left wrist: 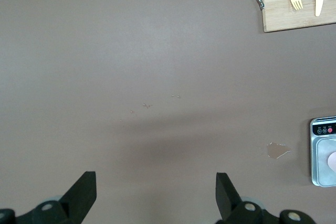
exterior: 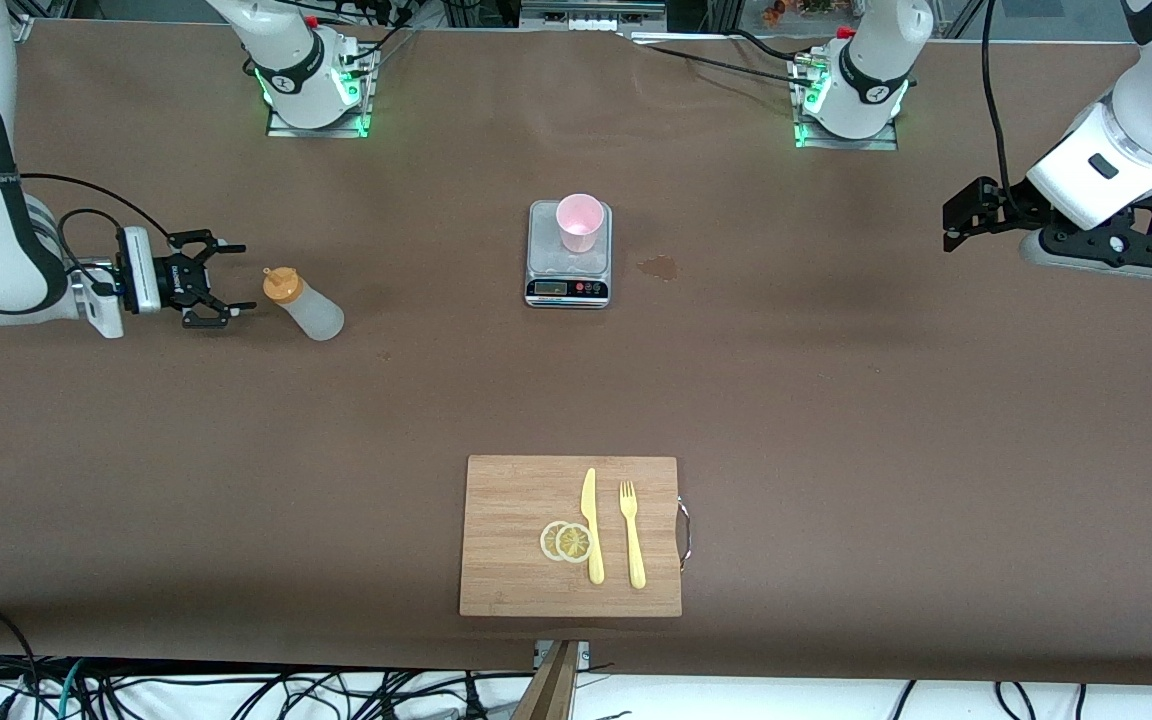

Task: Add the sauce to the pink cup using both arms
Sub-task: 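Reach the right gripper to the white squeeze bottle and grasp it, then lift the squeeze bottle with the right gripper toward the pink cup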

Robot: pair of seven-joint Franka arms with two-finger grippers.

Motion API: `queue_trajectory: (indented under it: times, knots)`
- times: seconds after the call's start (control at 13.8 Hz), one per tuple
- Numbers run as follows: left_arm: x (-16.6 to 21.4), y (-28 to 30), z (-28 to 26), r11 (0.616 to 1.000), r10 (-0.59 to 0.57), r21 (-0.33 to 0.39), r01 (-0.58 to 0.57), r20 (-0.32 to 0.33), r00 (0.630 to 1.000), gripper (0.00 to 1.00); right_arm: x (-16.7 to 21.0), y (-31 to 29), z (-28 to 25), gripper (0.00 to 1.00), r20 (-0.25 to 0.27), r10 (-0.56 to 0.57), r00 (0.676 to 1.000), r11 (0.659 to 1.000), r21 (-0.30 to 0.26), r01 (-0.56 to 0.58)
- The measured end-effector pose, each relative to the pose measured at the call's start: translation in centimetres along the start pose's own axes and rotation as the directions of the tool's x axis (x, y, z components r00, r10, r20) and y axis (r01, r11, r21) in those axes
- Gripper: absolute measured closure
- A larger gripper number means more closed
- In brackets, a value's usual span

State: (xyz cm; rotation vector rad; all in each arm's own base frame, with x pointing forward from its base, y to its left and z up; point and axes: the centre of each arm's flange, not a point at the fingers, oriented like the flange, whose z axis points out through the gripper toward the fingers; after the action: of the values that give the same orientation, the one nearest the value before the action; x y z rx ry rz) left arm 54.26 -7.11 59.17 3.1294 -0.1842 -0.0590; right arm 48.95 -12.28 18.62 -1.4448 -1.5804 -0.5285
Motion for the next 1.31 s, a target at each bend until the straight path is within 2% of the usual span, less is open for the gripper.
queue_trajectory:
  times: [0.15, 0.44, 0.8, 1.02, 1.31]
  knots:
    - [0.0, 0.0, 0.0, 1.0, 0.0, 0.0, 0.0, 0.0, 1.0, 0.0, 0.2, 0.9, 1.5, 0.0, -0.036, -0.057, 0.998, 0.998, -0.004, 0.057]
    - [0.0, 0.0, 0.0, 1.0, 0.0, 0.0, 0.0, 0.001, 1.0, 0.0, 0.5, 2.7, 4.1, 0.0, -0.079, -0.094, 0.993, 0.995, -0.023, 0.092]
    - [0.0, 0.0, 0.0, 1.0, 0.0, 0.0, 0.0, 0.001, 1.0, 0.0, 0.6, 3.8, 3.9, 0.0, -0.078, -0.125, 0.989, 0.992, -0.041, 0.122]
    - [0.0, 0.0, 0.0, 1.0, 0.0, 0.0, 0.0, 0.001, 1.0, 0.0, 0.0, 4.6, 4.9, 0.0, -0.109, -0.166, 0.98, 0.985, -0.071, 0.159]
    - [0.0, 0.0, 0.0, 1.0, 0.0, 0.0, 0.0, 0.002, 1.0, 0.0, -0.8, 5.8, 8.1, 0.0, -0.149, -0.201, 0.968, 0.979, -0.069, 0.192]
